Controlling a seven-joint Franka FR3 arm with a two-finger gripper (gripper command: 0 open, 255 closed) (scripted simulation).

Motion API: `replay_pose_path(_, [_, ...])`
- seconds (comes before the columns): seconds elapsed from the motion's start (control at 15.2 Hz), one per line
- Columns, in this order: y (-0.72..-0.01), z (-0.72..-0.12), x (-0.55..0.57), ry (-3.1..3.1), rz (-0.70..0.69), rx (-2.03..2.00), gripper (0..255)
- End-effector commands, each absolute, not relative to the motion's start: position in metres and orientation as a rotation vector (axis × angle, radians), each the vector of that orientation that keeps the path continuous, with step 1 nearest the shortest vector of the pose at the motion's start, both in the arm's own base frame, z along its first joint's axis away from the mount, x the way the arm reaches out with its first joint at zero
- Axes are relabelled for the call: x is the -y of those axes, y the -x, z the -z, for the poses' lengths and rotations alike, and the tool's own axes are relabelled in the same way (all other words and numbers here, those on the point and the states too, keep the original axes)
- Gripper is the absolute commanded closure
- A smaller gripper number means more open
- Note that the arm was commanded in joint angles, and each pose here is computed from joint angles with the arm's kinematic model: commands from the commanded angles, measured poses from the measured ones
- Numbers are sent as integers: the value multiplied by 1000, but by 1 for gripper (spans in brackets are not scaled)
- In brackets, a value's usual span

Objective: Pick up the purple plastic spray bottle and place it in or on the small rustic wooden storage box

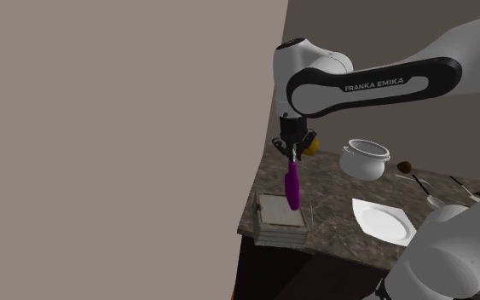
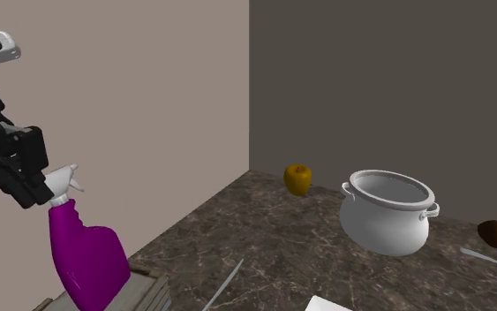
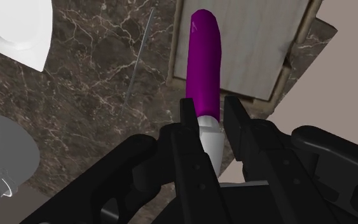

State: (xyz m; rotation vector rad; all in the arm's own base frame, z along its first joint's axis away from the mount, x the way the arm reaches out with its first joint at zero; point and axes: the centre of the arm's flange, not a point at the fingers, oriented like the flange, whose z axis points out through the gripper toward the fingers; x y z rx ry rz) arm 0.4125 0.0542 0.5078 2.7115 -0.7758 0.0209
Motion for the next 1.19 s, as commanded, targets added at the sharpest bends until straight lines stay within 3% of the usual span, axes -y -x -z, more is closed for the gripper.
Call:
replay_pose_path(0.0, [-413, -497, -53, -2712, -22, 776, 255])
replay_pose_path(0.53, [-413, -491, -53, -2712, -22, 776, 255])
replay_pose_path(0.59, [-413, -491, -53, -2712, -22, 776, 0])
replay_pose_path(0.92, [-413, -491, -53, -2712, -22, 776, 0])
replay_pose_path(1.12, [-416, -529, -66, -2712, -22, 776, 0])
